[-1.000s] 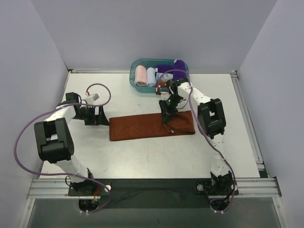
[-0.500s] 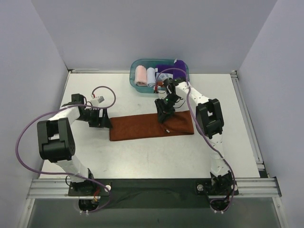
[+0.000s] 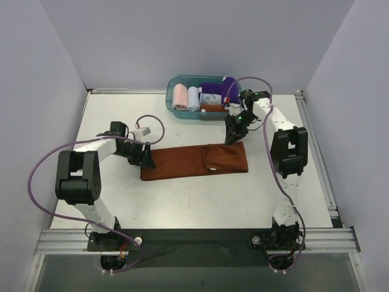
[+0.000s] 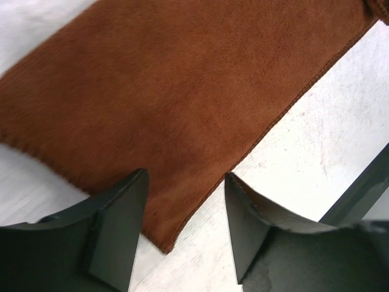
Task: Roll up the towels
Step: Fold the towel
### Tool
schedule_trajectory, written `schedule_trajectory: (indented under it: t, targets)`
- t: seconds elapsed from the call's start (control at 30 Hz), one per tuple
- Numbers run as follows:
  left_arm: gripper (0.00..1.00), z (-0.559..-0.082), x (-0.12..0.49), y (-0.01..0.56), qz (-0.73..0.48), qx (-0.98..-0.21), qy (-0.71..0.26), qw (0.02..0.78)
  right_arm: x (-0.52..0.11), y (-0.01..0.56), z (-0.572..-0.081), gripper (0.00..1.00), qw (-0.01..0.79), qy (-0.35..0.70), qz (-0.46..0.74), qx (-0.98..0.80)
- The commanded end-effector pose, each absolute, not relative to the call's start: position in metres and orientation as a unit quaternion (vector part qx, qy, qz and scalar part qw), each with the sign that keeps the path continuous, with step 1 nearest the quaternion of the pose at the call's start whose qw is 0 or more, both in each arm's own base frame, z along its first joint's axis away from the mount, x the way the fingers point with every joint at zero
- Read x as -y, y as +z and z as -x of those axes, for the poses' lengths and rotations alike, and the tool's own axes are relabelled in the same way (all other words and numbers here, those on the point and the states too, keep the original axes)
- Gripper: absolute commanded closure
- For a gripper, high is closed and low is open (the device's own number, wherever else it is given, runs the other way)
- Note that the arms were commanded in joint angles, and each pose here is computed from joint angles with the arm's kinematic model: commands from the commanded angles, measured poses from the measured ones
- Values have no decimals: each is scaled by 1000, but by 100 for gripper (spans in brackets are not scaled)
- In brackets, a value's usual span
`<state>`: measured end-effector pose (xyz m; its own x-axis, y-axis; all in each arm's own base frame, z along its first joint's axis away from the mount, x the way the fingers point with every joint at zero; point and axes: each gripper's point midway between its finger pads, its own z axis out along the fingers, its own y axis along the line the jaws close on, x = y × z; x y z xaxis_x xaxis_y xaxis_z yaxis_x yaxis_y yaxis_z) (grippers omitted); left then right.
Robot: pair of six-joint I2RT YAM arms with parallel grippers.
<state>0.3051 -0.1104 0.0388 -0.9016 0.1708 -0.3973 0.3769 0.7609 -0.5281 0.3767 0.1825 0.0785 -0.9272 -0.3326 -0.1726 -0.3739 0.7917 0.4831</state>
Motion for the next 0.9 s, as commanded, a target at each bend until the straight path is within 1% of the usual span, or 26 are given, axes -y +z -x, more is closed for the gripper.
schedule_trajectory:
  t: [0.0,0.1,0.2,0.23,0.3,0.33,0.4,0.43,0.47,0.5,0.53,0.6,0.63,0.67,0.7,0.73,0.77,0.8,0.83,0.87]
  targets:
    - [41,-318,119,27,-152,-925,-307,165,-138,72,-367,83,30,196,203,-959]
    - [51,-326,116,14,-138,-935,-289,154,-128,46,-356,86,-7,183,204,-962]
    - [57,-338,109,7,-136,-941,-268,154,-124,27,-347,88,-30,178,197,-963]
    - [62,-342,107,6,-142,-943,-259,157,-126,20,-339,89,-43,187,193,-962]
    - [65,-356,99,1,-141,-949,-233,161,-132,15,-325,89,-62,202,186,-959]
    - [68,-363,96,-1,-145,-949,-225,164,-136,10,-310,90,-80,211,187,-956]
    - [70,-387,92,-5,-147,-951,-208,174,-158,11,-286,91,-104,239,200,-944]
    - [70,-399,93,-3,-154,-949,-207,183,-166,15,-276,90,-107,250,210,-939]
    - [69,-409,93,-3,-155,-948,-206,189,-182,22,-260,89,-121,286,211,-927]
    - [69,-433,94,4,-157,-944,-205,206,-195,30,-250,86,-124,307,221,-917]
    - [64,-442,97,8,-158,-941,-209,212,-214,48,-238,79,-118,335,242,-903]
    - [57,-463,104,31,-166,-931,-225,234,-239,79,-228,71,-107,402,250,-874]
    - [53,-465,107,40,-168,-927,-232,240,-241,97,-231,66,-86,414,251,-871]
    - [51,-466,109,49,-174,-923,-239,248,-241,106,-235,66,-73,420,249,-869]
    - [47,-465,113,71,-184,-913,-245,267,-238,114,-241,66,-58,424,247,-870]
    - [45,-455,113,72,-183,-914,-248,263,-231,120,-246,65,-42,420,243,-874]
    - [43,-449,114,78,-185,-912,-250,266,-219,119,-256,65,-27,408,232,-883]
    - [41,-445,115,96,-190,-905,-251,284,-207,113,-263,64,-17,381,232,-895]
    - [41,-428,115,85,-188,-910,-255,268,-198,108,-268,64,-11,363,231,-903]
    - [40,-423,115,86,-188,-909,-255,270,-187,102,-274,64,-7,346,225,-911]
